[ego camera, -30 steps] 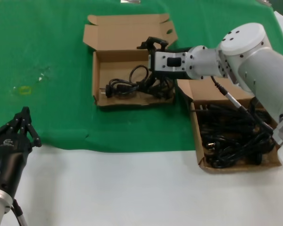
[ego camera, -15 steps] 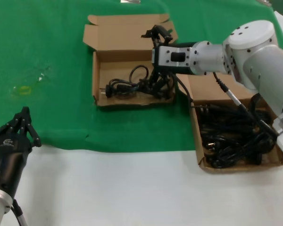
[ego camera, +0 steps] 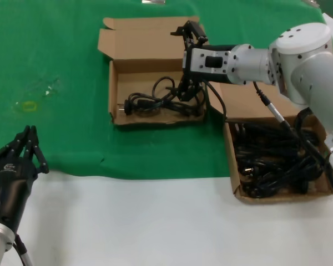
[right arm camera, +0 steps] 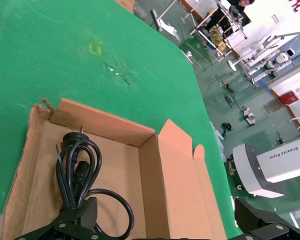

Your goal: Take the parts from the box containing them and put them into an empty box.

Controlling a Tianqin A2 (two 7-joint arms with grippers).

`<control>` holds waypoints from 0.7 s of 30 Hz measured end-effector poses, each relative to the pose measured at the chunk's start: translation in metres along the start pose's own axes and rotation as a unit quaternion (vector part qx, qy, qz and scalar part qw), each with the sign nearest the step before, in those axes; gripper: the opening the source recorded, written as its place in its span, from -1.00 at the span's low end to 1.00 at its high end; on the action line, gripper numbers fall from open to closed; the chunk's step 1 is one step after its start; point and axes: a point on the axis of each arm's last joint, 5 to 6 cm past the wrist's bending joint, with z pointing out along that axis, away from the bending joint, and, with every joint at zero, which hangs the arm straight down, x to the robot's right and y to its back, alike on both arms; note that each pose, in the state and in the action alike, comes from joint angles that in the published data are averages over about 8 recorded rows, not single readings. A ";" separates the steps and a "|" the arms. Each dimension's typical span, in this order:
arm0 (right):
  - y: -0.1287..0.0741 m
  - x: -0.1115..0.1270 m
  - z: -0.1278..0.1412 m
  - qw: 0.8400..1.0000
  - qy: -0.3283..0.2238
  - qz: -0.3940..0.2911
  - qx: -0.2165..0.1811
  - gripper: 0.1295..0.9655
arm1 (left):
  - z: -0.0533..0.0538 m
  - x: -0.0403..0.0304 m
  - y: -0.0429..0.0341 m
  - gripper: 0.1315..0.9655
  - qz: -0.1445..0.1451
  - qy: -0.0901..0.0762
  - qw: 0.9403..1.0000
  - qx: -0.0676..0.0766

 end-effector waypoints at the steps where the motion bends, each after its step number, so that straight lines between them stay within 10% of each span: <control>1: 0.000 -0.001 0.000 1.000 0.000 0.001 0.000 1.00 | 0.000 0.0000 0.0000 -0.94 0.000 0.000 1.000 0.000; 21: 0.009 -0.080 0.009 0.988 0.045 0.147 0.015 1.00 | 0.000 0.0000 0.0000 -0.38 0.000 0.000 1.000 0.000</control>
